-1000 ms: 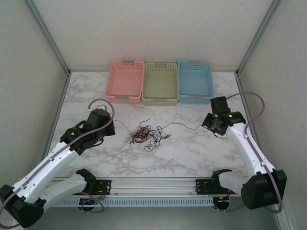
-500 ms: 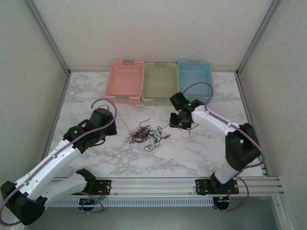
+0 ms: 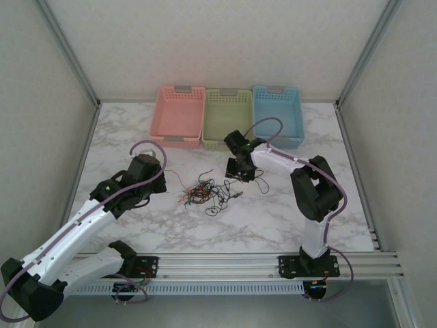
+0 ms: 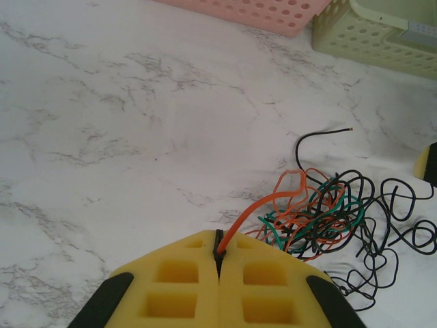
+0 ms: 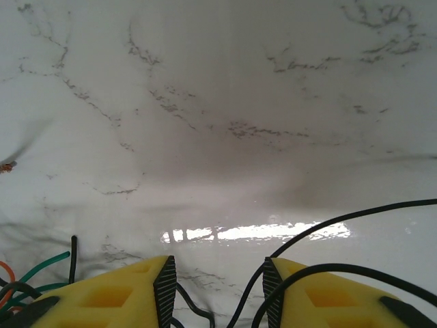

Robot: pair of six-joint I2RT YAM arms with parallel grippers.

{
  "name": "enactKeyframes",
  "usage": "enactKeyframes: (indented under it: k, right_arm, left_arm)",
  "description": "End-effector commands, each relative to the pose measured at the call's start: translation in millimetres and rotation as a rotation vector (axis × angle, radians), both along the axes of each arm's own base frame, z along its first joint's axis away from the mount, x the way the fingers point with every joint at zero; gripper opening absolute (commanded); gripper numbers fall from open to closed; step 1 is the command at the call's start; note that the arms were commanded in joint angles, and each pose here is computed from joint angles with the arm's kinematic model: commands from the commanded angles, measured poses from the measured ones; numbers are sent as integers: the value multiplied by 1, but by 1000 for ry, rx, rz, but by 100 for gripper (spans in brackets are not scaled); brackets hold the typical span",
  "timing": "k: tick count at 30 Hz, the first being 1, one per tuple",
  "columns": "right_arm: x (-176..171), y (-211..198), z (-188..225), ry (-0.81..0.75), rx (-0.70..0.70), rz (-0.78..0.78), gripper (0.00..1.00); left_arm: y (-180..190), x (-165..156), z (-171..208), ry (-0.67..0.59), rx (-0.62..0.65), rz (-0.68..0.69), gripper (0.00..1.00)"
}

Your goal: Untangle the cables

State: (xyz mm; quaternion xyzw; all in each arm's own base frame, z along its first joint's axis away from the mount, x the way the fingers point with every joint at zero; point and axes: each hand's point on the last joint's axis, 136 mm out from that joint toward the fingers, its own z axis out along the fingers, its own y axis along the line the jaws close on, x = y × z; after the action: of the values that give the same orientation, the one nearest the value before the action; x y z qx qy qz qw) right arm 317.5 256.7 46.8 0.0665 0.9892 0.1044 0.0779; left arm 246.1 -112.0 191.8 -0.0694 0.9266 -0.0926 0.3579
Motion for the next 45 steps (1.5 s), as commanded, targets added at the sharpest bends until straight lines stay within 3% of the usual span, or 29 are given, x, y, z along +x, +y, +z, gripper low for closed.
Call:
enactKeyframes:
  k: [1, 14, 18, 25, 35, 41, 45]
  right_arm:
    - [-1, 5, -7, 30, -7, -39, 41]
    - [-20, 7, -11, 74, -9, -78, 39]
    - [-19, 4, -8, 60, -12, -91, 29]
    - [-17, -1, 0, 34, -18, -105, 1]
    - [-8, -12, 65, -143, 5, -62, 0]
    - [-12, -58, 134, -332, -24, -47, 0]
    - [-19, -121, 147, -355, -55, -138, 0]
  left_arm:
    - [0, -1, 0, -10, 9, -18, 0]
    - [-2, -2, 0, -7, 3, -25, 0]
    - [-2, -2, 0, -6, 3, -28, 0]
    - [-2, -2, -1, -7, 7, -26, 0]
    - [4, -2, -6, 5, 37, 5, 0]
    - [17, -4, -4, -7, 63, 60, 0]
    - [22, -6, -3, -14, 65, 77, 0]
